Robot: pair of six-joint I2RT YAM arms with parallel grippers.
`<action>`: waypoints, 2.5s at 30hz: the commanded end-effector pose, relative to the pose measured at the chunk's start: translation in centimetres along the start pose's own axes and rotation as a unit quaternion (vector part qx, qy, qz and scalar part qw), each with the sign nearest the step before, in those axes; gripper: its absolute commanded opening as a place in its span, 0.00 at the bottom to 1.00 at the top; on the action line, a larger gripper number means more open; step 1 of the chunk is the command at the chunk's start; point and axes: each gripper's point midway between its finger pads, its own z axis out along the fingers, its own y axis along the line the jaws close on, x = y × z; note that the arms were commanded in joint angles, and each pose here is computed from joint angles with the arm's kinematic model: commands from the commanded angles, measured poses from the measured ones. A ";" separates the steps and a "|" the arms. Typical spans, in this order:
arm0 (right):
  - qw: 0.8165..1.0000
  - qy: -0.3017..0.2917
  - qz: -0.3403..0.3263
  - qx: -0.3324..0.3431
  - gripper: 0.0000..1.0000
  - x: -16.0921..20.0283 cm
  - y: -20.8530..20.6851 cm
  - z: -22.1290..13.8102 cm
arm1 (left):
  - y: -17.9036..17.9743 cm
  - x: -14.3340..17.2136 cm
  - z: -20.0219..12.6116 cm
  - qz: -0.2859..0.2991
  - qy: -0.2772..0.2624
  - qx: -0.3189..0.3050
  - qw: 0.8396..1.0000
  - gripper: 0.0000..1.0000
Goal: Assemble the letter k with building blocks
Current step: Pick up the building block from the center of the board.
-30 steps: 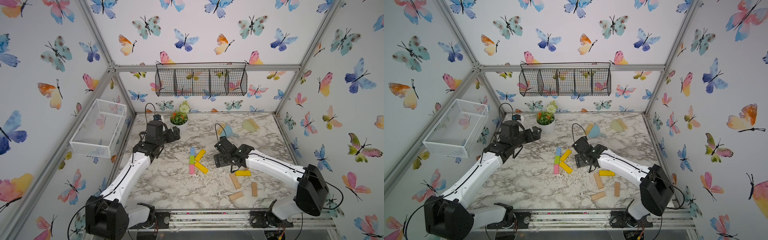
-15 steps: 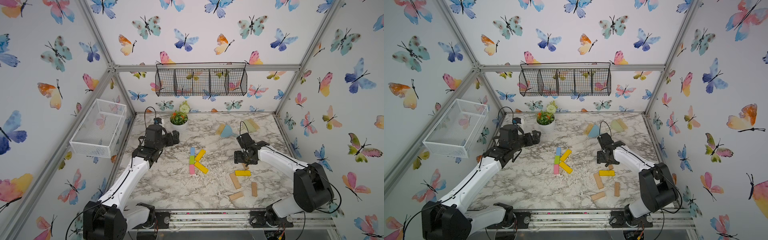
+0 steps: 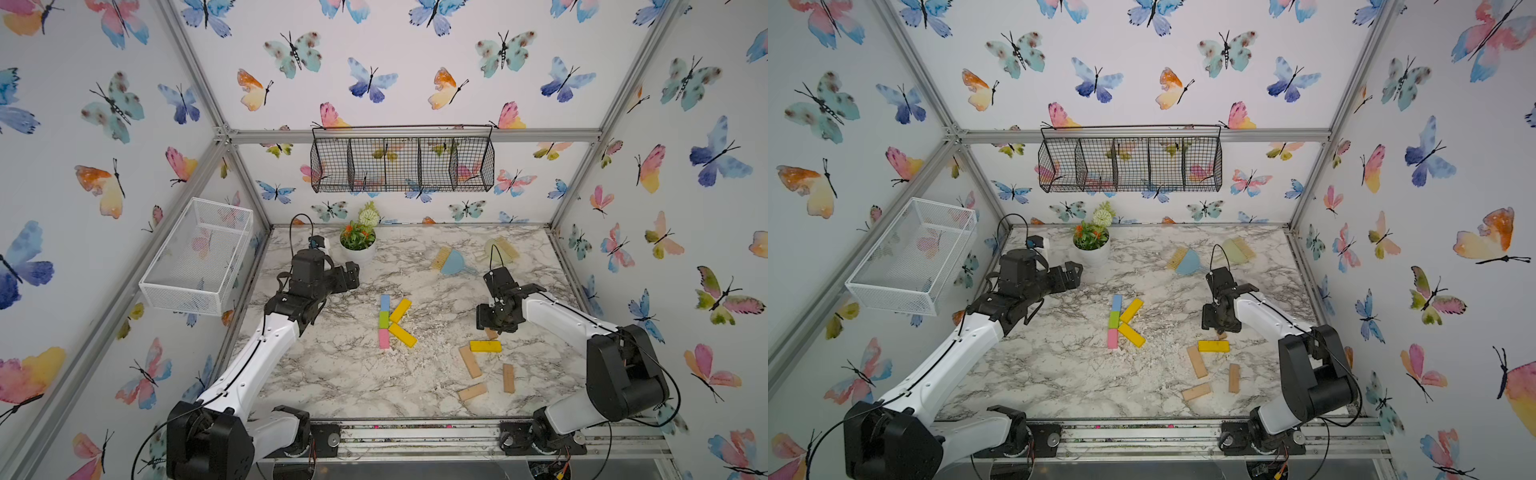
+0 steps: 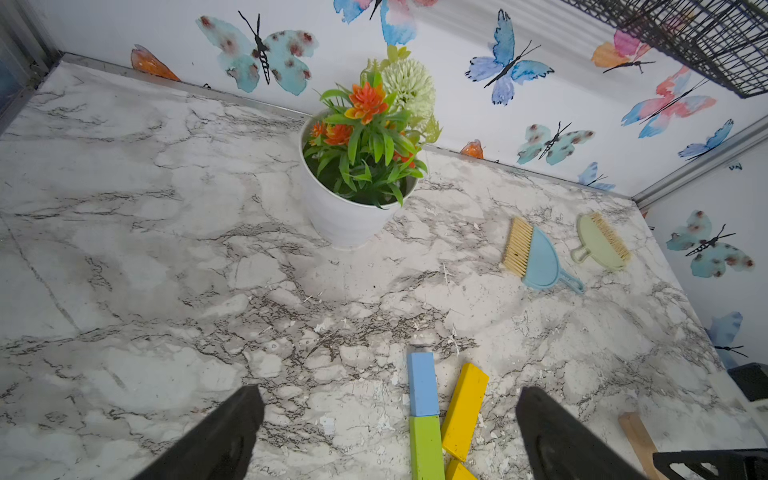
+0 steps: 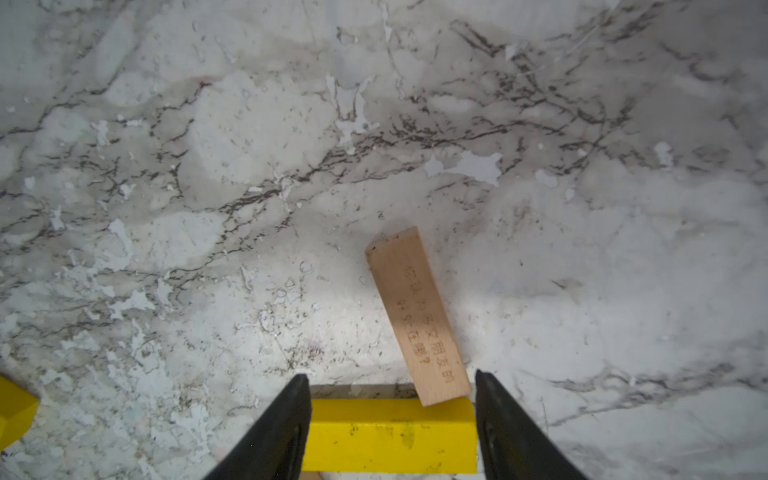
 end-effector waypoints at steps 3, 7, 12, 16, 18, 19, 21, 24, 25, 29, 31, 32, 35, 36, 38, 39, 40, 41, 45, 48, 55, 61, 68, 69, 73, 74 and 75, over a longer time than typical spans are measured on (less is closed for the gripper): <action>1.000 0.007 0.004 -0.020 0.65 1.3 0.0 -1.0 | 0.0 -0.4 -0.1 0.004 -0.002 -0.006 1.000 0.98; 1.000 -0.007 0.006 -0.003 0.75 0.9 -0.7 -1.6 | -0.1 -0.3 0.0 0.004 0.001 -0.002 1.000 0.98; 1.000 0.002 0.014 -0.009 0.88 0.6 -0.8 -0.4 | -0.2 -0.3 -0.1 0.007 0.001 0.001 1.000 0.98; 1.000 0.005 0.016 -0.011 0.79 0.3 -1.0 0.6 | -0.1 -0.3 -0.1 0.006 0.000 -0.001 1.000 0.98; 1.000 0.006 0.017 -0.007 0.73 0.1 -1.3 1.0 | -0.2 -0.3 -0.1 0.006 0.000 0.000 1.000 0.98; 1.000 0.008 0.017 -0.005 0.72 0.0 -1.5 1.2 | -0.1 -0.3 -0.1 0.006 -0.001 -0.001 1.000 0.98; 1.000 0.012 0.017 -0.007 0.69 0.0 -1.5 1.5 | -0.1 -0.3 -0.1 0.005 0.000 -0.002 1.000 0.98; 1.000 0.015 0.017 -0.008 0.69 0.1 -1.4 1.7 | -0.1 -0.4 -0.1 0.005 -0.002 -0.003 1.000 0.98; 1.000 0.015 0.016 -0.009 0.69 0.1 -1.4 1.7 | -0.1 -0.3 -0.1 0.006 -0.001 -0.004 1.000 0.98; 0.999 0.023 0.010 -0.019 0.69 0.6 -1.1 1.3 | -0.1 -0.3 -0.1 0.005 0.000 -0.003 1.000 0.98; 0.999 0.038 -0.001 -0.039 0.67 1.2 -0.5 0.8 | 0.0 -0.3 -0.1 0.005 0.000 -0.004 1.000 0.98; 0.998 0.046 -0.003 -0.048 0.68 1.7 -0.2 0.5 | -0.1 -0.3 -0.1 0.005 0.000 -0.004 1.000 0.98; 0.997 0.053 -0.008 -0.053 0.66 2.5 -0.3 -0.2 | 0.0 -0.3 0.1 0.004 0.001 -0.004 1.000 0.98; 0.997 0.053 -0.010 -0.057 0.65 2.7 -0.2 -0.6 | 0.0 -0.3 0.1 0.004 0.001 -0.005 1.000 0.98; 0.995 0.055 -0.011 -0.080 0.64 3.1 0.5 -1.2 | 0.0 -0.2 0.1 0.003 0.002 -0.005 1.000 0.98; 0.994 0.058 -0.012 -0.090 0.63 3.5 0.9 -1.4 | 0.0 -0.2 0.1 0.003 0.002 -0.005 1.000 0.98; 0.993 0.061 -0.015 -0.095 0.63 3.8 1.3 -1.6 | 0.0 -0.2 0.2 0.002 0.002 -0.005 1.000 0.98; 0.993 0.067 -0.022 -0.096 0.63 4.3 1.8 -1.7 | 0.1 -0.2 0.2 0.002 0.003 -0.006 1.000 0.98; 0.992 0.089 -0.047 -0.080 0.64 6.3 3.5 -1.4 | 0.1 -0.1 0.2 0.003 0.004 -0.007 1.000 0.98; 0.991 0.096 -0.052 -0.076 0.64 7.5 4.2 -1.3 | 0.2 -0.1 0.2 0.004 0.003 -0.010 1.000 0.98; 0.991 0.105 -0.054 -0.064 0.65 9.1 4.2 -0.7 | 0.0 -0.2 0.2 0.002 0.004 -0.007 1.000 0.98; 0.999 0.036 -0.040 0.010 0.68 5.6 2.1 -1.5 | 0.1 -0.2 0.2 0.002 0.004 -0.009 1.000 0.98; 1.000 0.027 -0.005 -0.011 0.69 1.3 -0.2 -0.3 | 0.1 -0.2 0.1 0.002 0.003 -0.008 1.000 0.98; 1.000 0.028 -0.006 -0.013 0.69 0.9 -0.3 0.0 | 0.1 -0.2 0.1 0.002 0.003 -0.009 1.000 0.98; 0.999 0.044 -0.014 -0.013 0.66 0.5 0.0 1.5 | 0.1 -0.2 0.1 0.003 0.003 -0.008 1.000 0.98; 0.999 0.046 -0.015 -0.012 0.65 0.5 0.0 2.0 | 0.1 -0.2 0.1 0.003 0.003 -0.008 1.000 0.98; 0.999 0.047 -0.015 -0.012 0.65 0.4 -0.1 2.2 | 0.1 -0.3 0.1 0.002 0.002 -0.008 1.000 0.98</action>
